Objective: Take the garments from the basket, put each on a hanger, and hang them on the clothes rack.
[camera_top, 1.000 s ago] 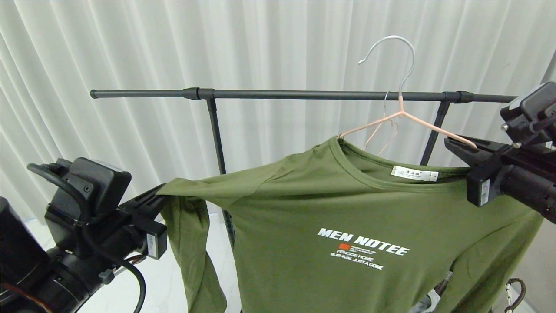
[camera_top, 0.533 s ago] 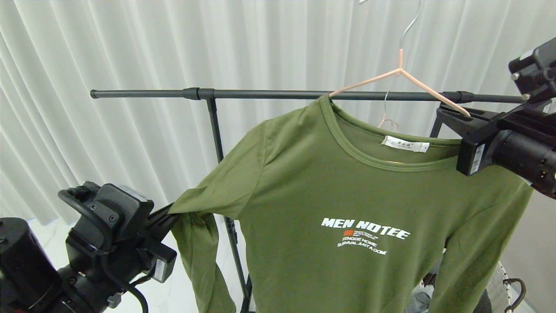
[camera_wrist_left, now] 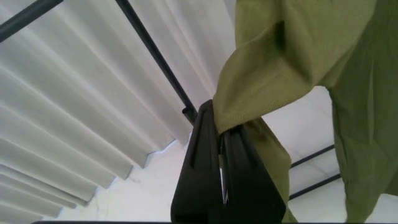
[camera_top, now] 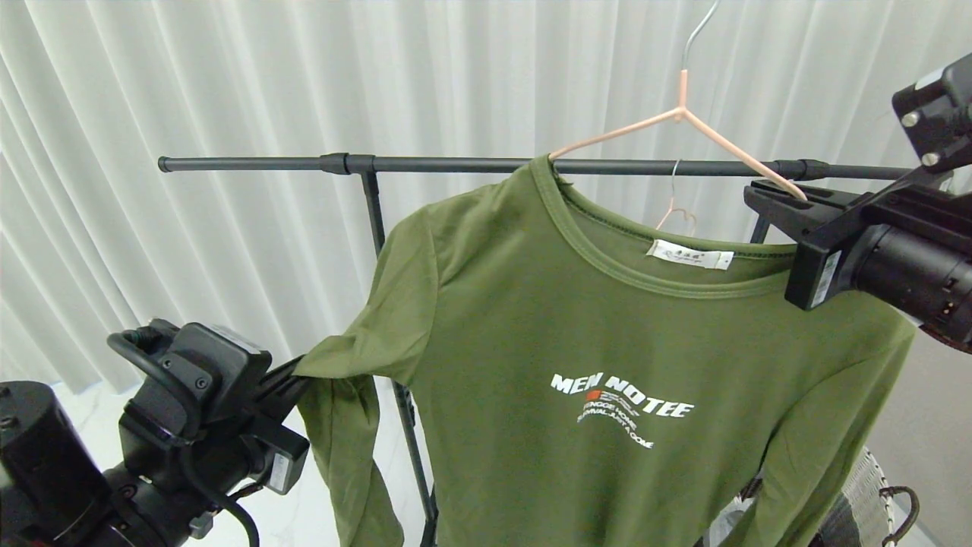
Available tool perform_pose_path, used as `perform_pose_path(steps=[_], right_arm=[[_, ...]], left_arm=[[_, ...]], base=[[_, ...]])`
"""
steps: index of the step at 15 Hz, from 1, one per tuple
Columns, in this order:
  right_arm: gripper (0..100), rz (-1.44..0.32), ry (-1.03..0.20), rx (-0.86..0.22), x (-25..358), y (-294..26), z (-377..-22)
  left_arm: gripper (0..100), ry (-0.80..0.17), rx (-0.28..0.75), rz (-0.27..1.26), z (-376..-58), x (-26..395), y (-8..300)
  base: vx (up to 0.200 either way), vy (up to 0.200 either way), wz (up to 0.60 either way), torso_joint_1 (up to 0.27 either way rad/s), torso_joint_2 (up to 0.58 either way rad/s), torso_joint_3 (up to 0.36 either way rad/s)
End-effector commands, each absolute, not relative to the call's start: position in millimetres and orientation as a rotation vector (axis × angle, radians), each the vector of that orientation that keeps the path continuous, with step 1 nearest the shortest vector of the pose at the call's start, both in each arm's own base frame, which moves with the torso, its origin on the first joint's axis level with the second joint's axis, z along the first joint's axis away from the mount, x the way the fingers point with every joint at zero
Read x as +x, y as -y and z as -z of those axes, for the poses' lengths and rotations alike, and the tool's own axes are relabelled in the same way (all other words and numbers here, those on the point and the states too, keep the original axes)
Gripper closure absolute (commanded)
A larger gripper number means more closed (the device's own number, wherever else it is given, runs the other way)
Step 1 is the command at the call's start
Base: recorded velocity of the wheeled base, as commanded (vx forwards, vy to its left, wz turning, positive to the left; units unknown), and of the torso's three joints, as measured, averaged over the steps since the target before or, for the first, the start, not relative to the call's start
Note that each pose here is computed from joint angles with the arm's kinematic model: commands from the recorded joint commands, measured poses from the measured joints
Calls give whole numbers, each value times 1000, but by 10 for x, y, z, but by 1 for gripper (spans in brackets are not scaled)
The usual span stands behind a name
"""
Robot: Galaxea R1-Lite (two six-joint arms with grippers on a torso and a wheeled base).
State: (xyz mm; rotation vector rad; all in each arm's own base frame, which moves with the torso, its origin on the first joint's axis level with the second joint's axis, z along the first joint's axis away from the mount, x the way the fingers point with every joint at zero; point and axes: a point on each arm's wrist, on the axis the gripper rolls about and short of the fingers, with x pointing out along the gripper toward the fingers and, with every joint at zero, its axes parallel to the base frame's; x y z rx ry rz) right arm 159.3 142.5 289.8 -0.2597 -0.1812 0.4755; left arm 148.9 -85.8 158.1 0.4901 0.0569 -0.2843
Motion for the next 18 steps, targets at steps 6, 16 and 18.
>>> perform_pose_path(steps=[6,16,18], right_arm=[[100,-400,134,-285,1623,-1416,-2852],[100,-211,20,-333,1798,-1326,-2711],[100,-169,7,-337,1836,-1325,-2691]], left_arm=[[0,-37,488,314,-1595,1427,884],[0,51,428,240,-1767,1259,754],[0,70,381,211,-1855,1290,767]], base=[[0,0,0,0,0,0],[0,0,0,0,0,0],[0,0,0,0,0,0]])
